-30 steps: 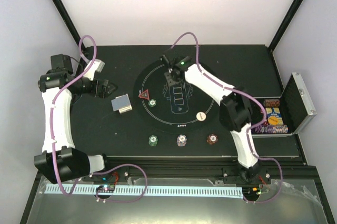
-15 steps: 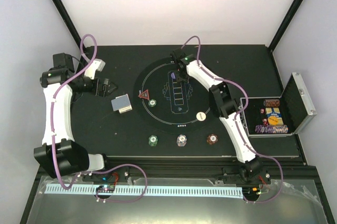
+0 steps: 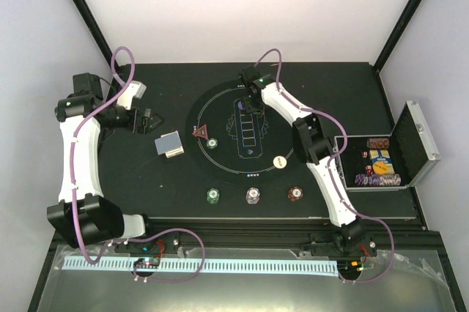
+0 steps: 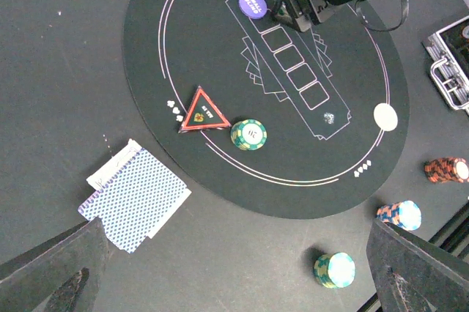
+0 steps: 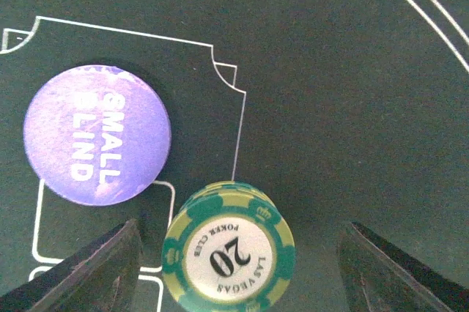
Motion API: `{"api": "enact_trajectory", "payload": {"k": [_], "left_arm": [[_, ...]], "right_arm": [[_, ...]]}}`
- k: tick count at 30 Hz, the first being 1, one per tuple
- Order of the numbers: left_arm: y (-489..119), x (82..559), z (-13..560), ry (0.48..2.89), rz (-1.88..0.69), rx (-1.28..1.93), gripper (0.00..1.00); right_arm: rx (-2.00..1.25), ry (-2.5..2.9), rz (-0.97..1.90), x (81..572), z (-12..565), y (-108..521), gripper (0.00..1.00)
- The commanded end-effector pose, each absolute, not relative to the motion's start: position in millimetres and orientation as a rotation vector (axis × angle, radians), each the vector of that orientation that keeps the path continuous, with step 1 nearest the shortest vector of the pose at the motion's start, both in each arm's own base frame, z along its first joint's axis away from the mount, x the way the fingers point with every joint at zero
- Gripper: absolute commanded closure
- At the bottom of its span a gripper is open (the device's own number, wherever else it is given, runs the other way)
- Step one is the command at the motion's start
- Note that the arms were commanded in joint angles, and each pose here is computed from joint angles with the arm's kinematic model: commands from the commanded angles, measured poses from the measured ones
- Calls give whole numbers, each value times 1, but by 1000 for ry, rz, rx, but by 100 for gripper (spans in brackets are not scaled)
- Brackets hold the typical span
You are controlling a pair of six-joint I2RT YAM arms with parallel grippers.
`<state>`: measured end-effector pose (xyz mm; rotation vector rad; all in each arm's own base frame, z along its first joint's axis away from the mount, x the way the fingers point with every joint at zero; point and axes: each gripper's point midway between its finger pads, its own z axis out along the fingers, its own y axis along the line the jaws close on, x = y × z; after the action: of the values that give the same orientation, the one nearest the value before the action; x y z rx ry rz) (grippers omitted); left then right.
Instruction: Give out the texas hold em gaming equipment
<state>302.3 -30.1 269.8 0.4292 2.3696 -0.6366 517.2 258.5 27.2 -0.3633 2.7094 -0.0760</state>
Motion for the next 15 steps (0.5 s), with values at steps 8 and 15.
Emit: {"api": "enact_trajectory", "payload": {"k": [8,15], "left_arm": [[-32,298,290,2333,-636,426,1],[-29,295,291,2336,-610,413,1]], "right_arm": [[-444,2493,65,454,173,290,22],[-762,2451,217,286,166,369,16]]}}
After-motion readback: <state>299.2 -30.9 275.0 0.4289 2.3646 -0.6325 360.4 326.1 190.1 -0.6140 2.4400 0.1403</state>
